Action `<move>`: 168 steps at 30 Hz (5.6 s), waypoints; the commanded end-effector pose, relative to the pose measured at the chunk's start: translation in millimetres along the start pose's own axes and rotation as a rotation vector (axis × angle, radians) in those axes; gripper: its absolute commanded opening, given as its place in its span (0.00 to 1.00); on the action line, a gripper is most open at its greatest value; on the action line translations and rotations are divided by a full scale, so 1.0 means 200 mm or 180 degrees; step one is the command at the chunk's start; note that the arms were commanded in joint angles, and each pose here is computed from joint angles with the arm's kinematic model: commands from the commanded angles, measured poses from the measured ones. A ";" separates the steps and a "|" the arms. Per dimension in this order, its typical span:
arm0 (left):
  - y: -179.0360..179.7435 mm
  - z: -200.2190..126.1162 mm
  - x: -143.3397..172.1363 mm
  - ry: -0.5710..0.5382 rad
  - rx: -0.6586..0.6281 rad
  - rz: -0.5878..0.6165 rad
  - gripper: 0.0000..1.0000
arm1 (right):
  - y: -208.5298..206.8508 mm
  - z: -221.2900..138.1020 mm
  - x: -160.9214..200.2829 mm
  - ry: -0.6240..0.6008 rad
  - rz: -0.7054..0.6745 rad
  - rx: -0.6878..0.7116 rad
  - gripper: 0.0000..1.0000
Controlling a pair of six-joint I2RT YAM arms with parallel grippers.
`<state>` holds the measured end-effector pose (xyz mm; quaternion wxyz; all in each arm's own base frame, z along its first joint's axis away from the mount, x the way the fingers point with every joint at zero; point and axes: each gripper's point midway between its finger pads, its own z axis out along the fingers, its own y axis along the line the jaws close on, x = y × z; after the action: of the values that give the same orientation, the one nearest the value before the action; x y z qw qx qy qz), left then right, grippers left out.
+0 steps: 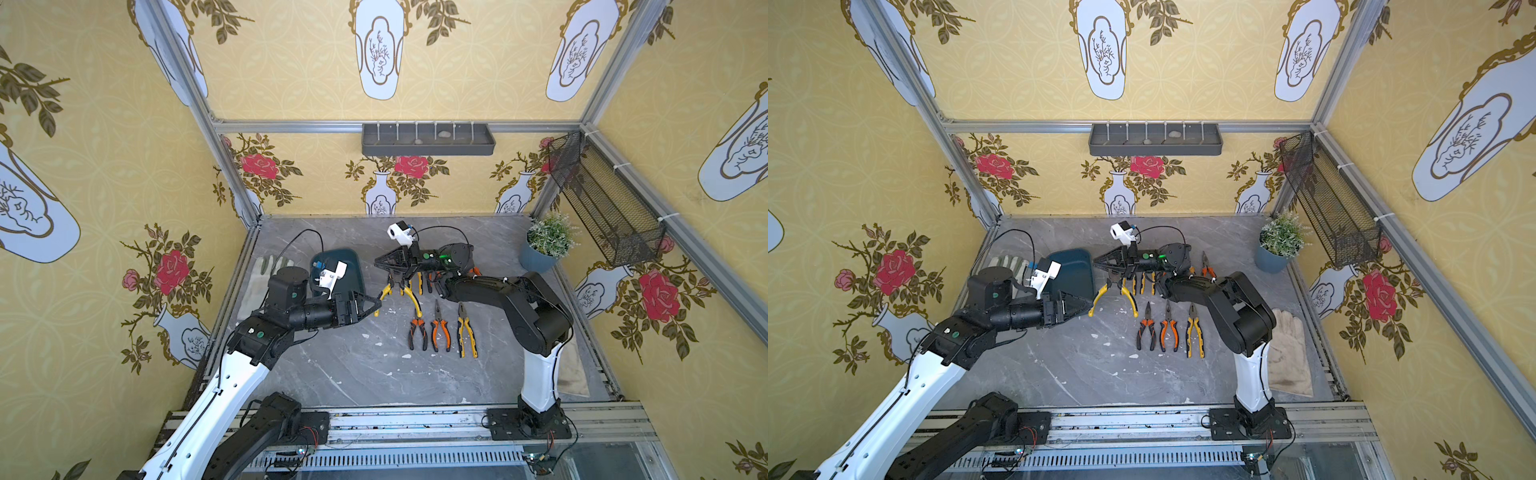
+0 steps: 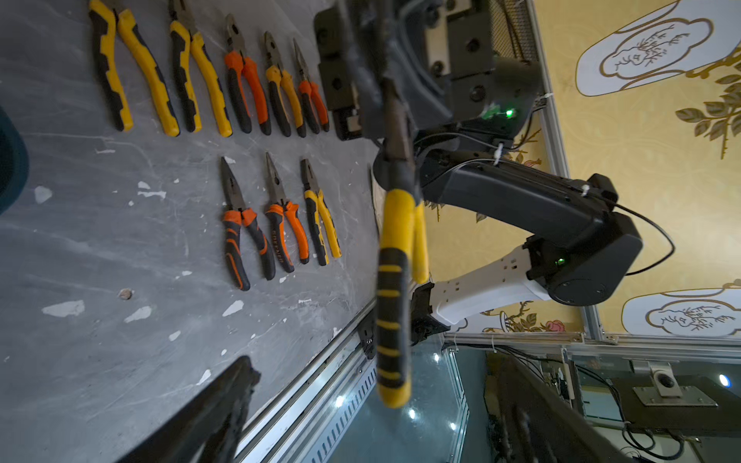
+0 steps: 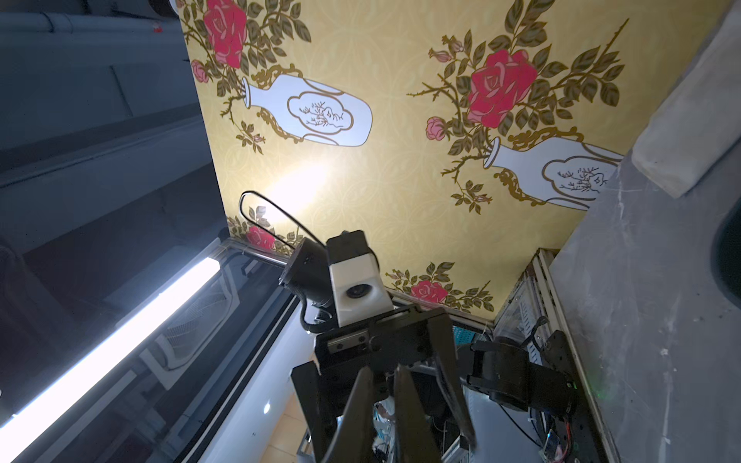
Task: Take the pliers out of the storage box
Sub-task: Place the pliers at the center of the board.
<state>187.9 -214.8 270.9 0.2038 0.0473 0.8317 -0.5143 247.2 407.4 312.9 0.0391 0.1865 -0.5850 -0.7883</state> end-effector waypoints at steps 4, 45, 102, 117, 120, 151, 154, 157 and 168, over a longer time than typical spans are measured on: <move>-0.09 0.01 -0.03 -0.0047 0.0338 0.0040 0.95 | 0.07 0.06 0.04 0.0179 -0.0138 -0.0117 0.00; 0.25 -0.09 0.03 -0.0430 -0.0848 0.0672 0.00 | -0.20 -0.44 -0.33 -0.0723 -0.0907 0.4052 0.97; 0.34 -0.08 -0.02 -0.0597 -0.1484 0.1112 0.00 | -0.34 0.28 0.04 -0.0204 -0.0846 0.2973 0.20; 0.34 -0.09 -0.03 -0.0633 -0.1513 0.1126 0.00 | -0.35 0.32 0.16 -0.0263 -0.0644 0.2803 0.30; 0.33 -0.09 -0.03 -0.0635 -0.1509 0.1128 0.00 | -0.35 0.32 0.17 -0.0277 -0.0650 0.2806 0.27; 0.21 -0.06 -0.13 -0.0891 -0.1237 0.1029 0.99 | -0.24 -1.48 0.11 -0.0473 0.0183 0.6083 0.00; 0.21 0.01 -0.17 -0.0837 -0.1194 0.1046 0.99 | -0.37 -1.59 0.28 -0.0366 0.0714 0.5798 0.00; 0.20 0.08 -0.19 -0.0770 -0.1121 0.1081 0.99 | -0.49 -1.70 0.44 -0.0175 0.1131 0.5919 0.00; 0.23 0.24 -0.21 -0.0466 -0.1003 0.1065 0.99 | -0.69 -1.87 0.65 0.0000 0.1563 0.5942 0.00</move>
<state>251.4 -222.5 222.8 0.3410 0.1008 0.8771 -0.3229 271.7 75.5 66.5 0.0407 0.0082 -0.9988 0.0278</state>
